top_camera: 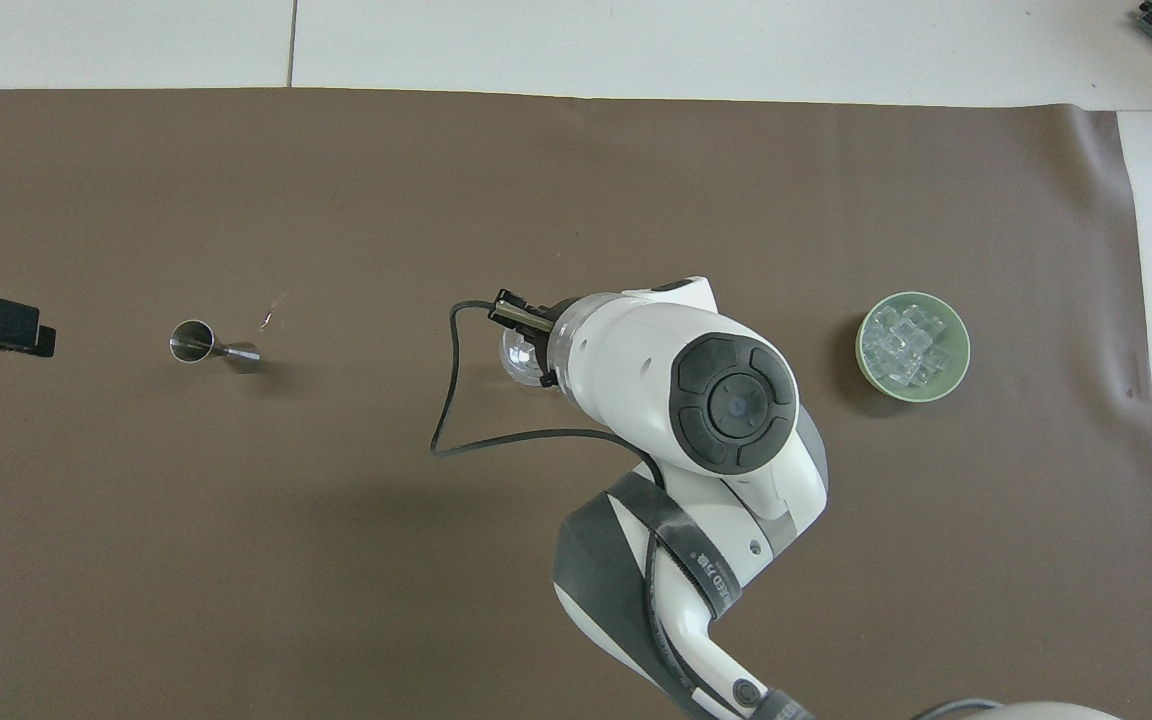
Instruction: Pour wine and add ice with both arms
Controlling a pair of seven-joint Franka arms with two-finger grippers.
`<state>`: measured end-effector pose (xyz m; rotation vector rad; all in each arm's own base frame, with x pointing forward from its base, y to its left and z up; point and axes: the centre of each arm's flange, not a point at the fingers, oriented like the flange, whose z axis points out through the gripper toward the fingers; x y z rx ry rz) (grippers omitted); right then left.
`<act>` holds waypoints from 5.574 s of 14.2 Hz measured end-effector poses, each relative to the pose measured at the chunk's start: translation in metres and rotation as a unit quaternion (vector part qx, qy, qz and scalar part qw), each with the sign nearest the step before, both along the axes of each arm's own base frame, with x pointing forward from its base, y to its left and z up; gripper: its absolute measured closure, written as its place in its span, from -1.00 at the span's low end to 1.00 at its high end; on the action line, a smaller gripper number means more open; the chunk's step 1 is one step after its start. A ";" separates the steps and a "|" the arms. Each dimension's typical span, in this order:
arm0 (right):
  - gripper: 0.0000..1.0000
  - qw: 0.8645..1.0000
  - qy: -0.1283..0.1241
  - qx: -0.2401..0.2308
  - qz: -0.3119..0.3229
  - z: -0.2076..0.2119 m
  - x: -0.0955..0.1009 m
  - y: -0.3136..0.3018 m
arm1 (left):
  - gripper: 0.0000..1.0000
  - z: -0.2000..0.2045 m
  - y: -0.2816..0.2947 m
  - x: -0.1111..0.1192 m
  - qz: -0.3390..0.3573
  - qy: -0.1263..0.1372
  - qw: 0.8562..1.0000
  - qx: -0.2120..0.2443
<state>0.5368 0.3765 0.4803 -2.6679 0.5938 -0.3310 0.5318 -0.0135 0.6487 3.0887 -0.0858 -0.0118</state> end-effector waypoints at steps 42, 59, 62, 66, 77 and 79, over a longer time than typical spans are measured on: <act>-1.00 0.974 0.061 -0.211 0.056 0.113 0.032 -0.323 | -1.00 0.000 0.000 0.000 0.000 0.000 1.000 0.000; -1.00 0.971 0.108 -0.186 0.100 0.142 0.009 -0.411 | -1.00 -0.001 0.005 0.000 0.001 0.001 1.000 0.016; -1.00 0.971 0.109 -0.186 0.100 0.142 0.009 -0.410 | -1.00 -0.002 0.005 -0.001 0.001 0.001 1.000 0.017; -1.00 0.971 0.108 -0.187 0.103 0.142 0.009 -0.408 | -1.00 -0.001 0.005 -0.001 0.002 -0.004 1.000 0.018; -1.00 0.971 0.108 -0.187 0.103 0.142 0.009 -0.407 | -1.00 -0.001 0.007 -0.002 0.003 -0.004 1.000 0.019; -1.00 0.971 0.107 -0.187 0.102 0.143 0.009 -0.408 | -1.00 -0.002 0.007 -0.002 0.003 -0.004 1.000 0.019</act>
